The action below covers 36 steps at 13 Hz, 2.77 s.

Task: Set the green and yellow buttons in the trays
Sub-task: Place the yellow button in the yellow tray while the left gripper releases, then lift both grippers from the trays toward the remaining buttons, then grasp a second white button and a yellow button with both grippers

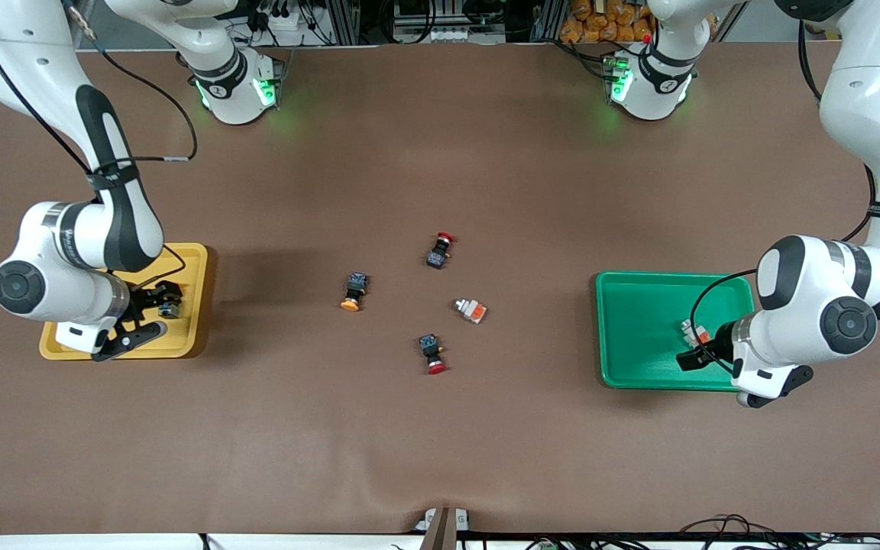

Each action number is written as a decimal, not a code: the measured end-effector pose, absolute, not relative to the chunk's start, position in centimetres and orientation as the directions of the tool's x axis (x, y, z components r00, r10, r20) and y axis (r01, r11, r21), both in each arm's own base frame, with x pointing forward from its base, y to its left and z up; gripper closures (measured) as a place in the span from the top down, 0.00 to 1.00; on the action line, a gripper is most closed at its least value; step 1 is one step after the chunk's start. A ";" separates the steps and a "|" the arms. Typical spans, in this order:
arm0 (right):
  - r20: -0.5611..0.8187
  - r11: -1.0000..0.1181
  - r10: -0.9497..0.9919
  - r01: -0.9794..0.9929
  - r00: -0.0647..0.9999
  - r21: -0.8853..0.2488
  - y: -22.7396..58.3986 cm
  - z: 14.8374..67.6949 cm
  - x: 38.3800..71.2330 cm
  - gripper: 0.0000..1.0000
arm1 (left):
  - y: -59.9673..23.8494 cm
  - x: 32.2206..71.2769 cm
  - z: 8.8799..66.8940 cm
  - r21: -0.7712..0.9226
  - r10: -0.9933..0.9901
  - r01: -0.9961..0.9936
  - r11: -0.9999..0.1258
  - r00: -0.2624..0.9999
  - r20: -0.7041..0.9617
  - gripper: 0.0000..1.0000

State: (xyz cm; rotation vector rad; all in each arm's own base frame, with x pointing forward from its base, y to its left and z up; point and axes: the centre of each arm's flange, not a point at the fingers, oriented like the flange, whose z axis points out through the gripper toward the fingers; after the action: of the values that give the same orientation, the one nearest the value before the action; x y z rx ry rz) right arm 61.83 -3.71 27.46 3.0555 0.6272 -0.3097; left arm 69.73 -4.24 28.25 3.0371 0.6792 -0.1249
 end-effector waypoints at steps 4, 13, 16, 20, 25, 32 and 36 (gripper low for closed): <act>-0.126 -0.979 0.198 0.189 0.972 -0.082 2.0 31.7 62.9 1.00 | -7.7 69.8 29.8 0.038 0.443 0.446 -0.894 0.894 -0.075 1.00; -0.074 -0.958 -0.241 -0.249 0.968 -0.145 17.8 37.5 63.3 1.00 | -20.8 67.2 30.8 0.026 0.559 0.563 -0.826 0.825 -0.085 1.00; -0.044 -0.953 -0.255 -0.259 0.966 -0.159 20.0 37.0 64.1 1.00 | -24.1 65.9 30.3 0.012 0.570 0.574 -0.819 0.816 -0.093 1.00; -0.055 -0.955 -0.253 -0.259 0.966 -0.144 30.7 31.3 61.2 1.00 | -28.5 64.2 28.5 -0.003 0.594 0.597 -0.802 0.796 -0.114 1.00; -0.022 -0.948 -0.287 -0.287 0.958 -0.139 39.0 26.1 59.2 1.00 | -35.0 62.0 26.3 -0.002 0.689 0.693 -0.721 0.716 -0.110 1.00; -0.070 -0.993 -0.076 -0.069 0.995 0.096 36.3 19.4 56.2 1.00 | -39.0 61.2 22.0 0.085 0.801 0.820 -0.566 0.572 -0.178 1.00; -0.083 -0.986 -0.127 -0.117 0.988 0.116 36.0 18.0 55.3 1.00 | -42.0 59.2 21.7 0.065 0.819 0.842 -0.535 0.536 -0.205 1.00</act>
State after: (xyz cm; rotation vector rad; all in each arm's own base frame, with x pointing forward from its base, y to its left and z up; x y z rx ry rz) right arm 55.33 36.02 18.00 3.0219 -0.1867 -0.1367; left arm 59.21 -41.98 21.75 2.6131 1.4248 -0.2243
